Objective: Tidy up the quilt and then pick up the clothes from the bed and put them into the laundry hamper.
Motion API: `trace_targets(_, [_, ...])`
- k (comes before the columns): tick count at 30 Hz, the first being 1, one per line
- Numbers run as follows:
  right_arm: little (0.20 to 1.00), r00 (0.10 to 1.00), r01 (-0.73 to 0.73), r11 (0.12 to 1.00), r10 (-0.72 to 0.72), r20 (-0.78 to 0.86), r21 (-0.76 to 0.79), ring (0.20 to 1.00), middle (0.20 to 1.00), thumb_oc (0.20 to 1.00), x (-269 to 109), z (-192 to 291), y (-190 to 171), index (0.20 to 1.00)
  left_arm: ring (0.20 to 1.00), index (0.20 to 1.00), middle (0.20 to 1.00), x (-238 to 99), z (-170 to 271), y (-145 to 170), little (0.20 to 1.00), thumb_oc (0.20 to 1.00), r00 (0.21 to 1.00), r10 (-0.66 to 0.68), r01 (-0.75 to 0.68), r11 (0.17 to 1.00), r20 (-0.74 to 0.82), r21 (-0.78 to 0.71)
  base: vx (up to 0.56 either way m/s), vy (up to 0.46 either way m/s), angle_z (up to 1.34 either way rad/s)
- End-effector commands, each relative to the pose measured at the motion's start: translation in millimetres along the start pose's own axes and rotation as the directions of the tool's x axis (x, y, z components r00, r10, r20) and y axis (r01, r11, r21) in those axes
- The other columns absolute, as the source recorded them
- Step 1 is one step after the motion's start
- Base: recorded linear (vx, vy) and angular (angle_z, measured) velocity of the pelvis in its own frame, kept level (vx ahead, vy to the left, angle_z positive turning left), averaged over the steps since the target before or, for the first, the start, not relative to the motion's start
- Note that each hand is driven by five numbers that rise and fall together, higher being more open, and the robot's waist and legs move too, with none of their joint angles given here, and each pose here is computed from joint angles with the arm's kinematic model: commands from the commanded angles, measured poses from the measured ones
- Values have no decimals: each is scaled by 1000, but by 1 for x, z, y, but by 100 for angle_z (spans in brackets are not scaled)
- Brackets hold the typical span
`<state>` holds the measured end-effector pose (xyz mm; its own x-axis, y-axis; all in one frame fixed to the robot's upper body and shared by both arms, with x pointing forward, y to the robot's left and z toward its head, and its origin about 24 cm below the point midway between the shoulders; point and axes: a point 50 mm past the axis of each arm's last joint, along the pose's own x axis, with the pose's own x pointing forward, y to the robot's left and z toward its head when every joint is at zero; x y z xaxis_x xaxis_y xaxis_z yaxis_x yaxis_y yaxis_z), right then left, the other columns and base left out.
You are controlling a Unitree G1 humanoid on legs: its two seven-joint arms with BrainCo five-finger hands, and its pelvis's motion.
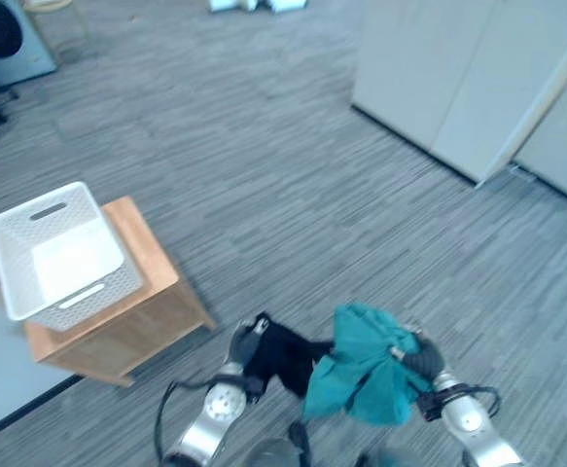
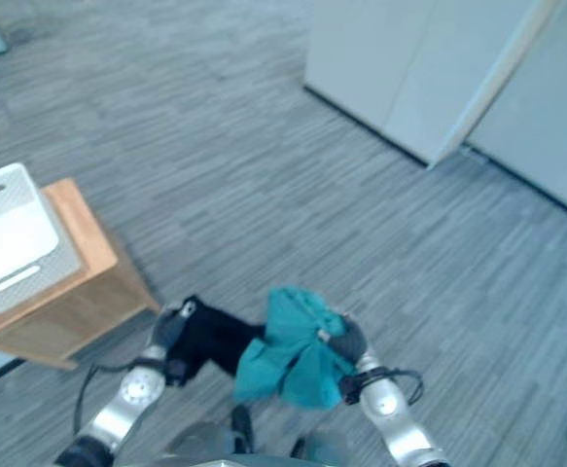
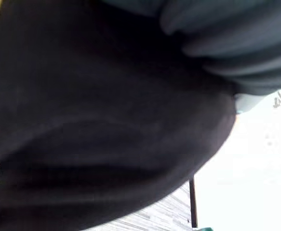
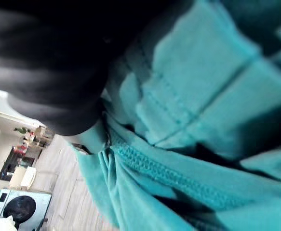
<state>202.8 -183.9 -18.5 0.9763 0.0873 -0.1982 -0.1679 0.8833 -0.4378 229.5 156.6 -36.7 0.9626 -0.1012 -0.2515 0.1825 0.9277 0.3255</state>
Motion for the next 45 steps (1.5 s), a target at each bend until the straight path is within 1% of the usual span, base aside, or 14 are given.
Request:
trace_targets(1, [200, 997, 21, 1000, -21, 74, 0, 200, 200, 200, 11, 13, -9, 200, 200, 200, 200, -1, 10, 1, 200, 200, 997, -9, 9, 1000, 79, 4, 655, -285, 132])
trace_targets(4, [200, 997, 19, 1000, -18, 79, -18, 200, 200, 200, 10, 16, -8, 200, 200, 200, 200, 0, 5, 6, 200, 200, 997, 12, -14, 1000, 71, 27, 1053, -406, 97])
trace_targets(7, [200, 999, 7, 999, -4, 53, -45, 200, 200, 200, 6, 9, -10, 200, 200, 200, 200, -3, 0, 3, 200, 200, 998, 15, -15, 1000, 53, -2, 591, -297, 93])
trace_targets(9, [200, 995, 19, 998, -12, 98, -68, 200, 200, 200, 11, 16, -25, 200, 200, 200, 200, 1, 2, 1, 200, 200, 999, 9, -7, 999, 47, -34, 589, -524, 116])
trace_targets(13, [200, 991, 37, 996, -27, 132, -76, 200, 200, 200, 20, 26, -33, 200, 200, 200, 200, 0, 8, 9, 200, 200, 997, 23, -19, 998, 77, -52, 498, -316, 13])
trace_targets(22, [200, 993, 7, 992, 8, 121, -123, 200, 200, 200, 26, 24, -27, 200, 200, 200, 200, -34, -31, 12, 200, 200, 996, 9, -13, 999, -83, -46, 590, -9, 38])
trace_targets(24, [200, 991, -6, 993, 22, 131, -117, 200, 200, 200, 27, 26, -18, 200, 200, 200, 200, -39, -38, 14, 200, 200, 993, 12, -16, 999, -117, -37, 625, 173, 79])
trace_targets(29, [200, 986, -13, 993, 32, 161, -115, 200, 200, 200, 26, 32, -14, 200, 200, 200, 200, -30, -30, 29, 200, 200, 996, 53, -50, 998, -77, 46, 580, 155, 125])
trace_targets(35, [200, 983, -7, 992, 30, 182, -125, 200, 200, 200, 25, 36, -19, 200, 200, 200, 200, -26, -20, 42, 200, 200, 996, 90, -89, 993, -15, 80, 431, -238, 155])
trace_targets(37, [200, 984, 0, 993, 20, 178, -115, 200, 200, 200, 25, 36, -19, 200, 200, 200, 200, -26, -18, 47, 200, 200, 994, 113, -112, 991, -6, 79, 510, -315, 155])
trace_targets(38, [200, 985, -9, 992, 30, 168, -125, 200, 200, 200, 27, 35, -19, 200, 200, 200, 200, -24, -16, 58, 200, 200, 987, 162, -162, 984, 0, 78, 490, -347, 158])
trace_targets(40, [200, 983, -37, 993, 57, 173, -114, 200, 200, 200, 26, 37, -14, 200, 200, 200, 200, -29, -23, 60, 200, 200, 985, 174, -172, 983, -21, 65, 585, -525, 149])
trace_targets(41, [200, 977, -7, 993, 32, 212, -120, 200, 200, 200, 31, 44, -24, 200, 200, 200, 200, -21, -17, 62, 200, 200, 979, 202, -202, 979, -5, 21, 285, -401, 107])
trace_targets(45, [200, 971, 49, 992, -19, 237, -120, 200, 200, 200, 37, 51, -37, 200, 200, 200, 200, -24, -17, 68, 200, 200, 975, 224, -224, 975, 0, 8, 355, -331, 157])
